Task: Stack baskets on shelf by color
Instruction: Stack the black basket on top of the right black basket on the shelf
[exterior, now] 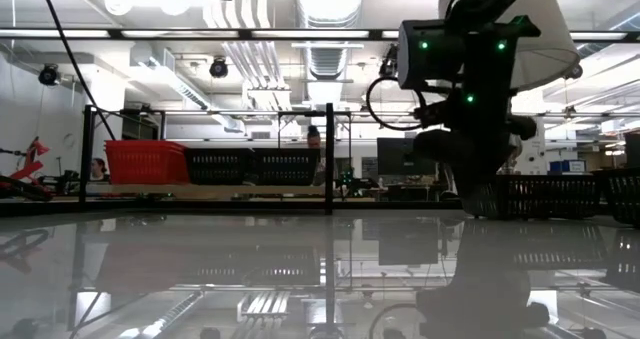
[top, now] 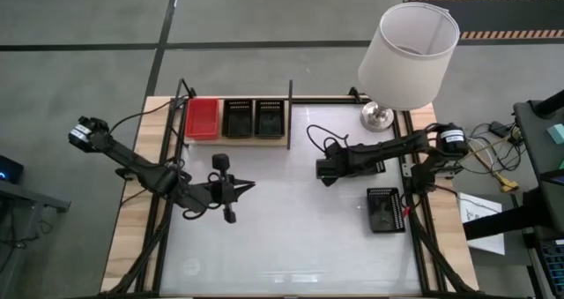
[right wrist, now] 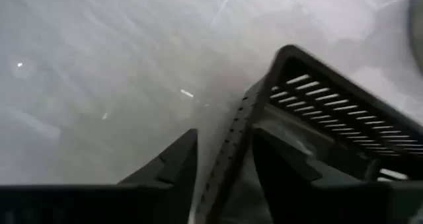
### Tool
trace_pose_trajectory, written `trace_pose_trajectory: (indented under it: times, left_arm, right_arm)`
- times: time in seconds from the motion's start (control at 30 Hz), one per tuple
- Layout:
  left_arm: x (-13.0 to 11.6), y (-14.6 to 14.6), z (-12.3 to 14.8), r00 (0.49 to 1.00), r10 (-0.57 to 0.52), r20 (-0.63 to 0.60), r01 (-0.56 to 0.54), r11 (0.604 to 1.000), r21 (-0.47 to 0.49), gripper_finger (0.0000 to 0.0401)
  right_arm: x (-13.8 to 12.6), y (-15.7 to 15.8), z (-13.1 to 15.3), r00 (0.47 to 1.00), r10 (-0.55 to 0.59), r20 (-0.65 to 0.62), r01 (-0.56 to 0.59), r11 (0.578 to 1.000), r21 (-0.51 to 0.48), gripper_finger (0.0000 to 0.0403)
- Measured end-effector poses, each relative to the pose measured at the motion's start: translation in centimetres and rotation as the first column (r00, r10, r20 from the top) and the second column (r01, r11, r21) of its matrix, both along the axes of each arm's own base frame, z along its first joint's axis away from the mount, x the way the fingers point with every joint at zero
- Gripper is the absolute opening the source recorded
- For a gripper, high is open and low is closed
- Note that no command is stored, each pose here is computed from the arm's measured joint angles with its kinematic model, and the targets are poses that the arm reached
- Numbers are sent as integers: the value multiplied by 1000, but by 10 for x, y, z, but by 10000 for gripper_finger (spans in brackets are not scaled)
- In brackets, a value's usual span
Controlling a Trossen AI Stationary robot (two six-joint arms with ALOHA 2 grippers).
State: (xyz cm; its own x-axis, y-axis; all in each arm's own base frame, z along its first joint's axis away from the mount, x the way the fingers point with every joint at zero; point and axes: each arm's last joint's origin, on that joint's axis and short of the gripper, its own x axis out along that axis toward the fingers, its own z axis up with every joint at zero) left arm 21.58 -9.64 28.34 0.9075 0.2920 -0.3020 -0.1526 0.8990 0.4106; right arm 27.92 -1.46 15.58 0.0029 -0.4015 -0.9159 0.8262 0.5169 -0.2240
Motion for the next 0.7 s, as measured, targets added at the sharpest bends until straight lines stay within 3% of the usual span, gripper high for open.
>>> trace_pose_trajectory:
  times: [0.23,0.4,0.5,0.7]
  left_arm:
    - [0,0,-1,1000,-1,-3,1,1000,4,6]
    - [-2,1,-7,1000,-4,-30,6,998,57,6]
    - [-5,4,-2,1000,29,-9,-29,997,76,6]
    - [-20,12,16,997,31,65,-35,998,53,6]
  right_arm:
    - [2,14,1,999,32,21,-32,999,31,26]
    - [11,32,13,983,177,41,-180,980,88,13]
    - [21,49,26,930,361,68,-368,919,145,12]
    - [36,94,58,711,684,166,-704,695,148,9]
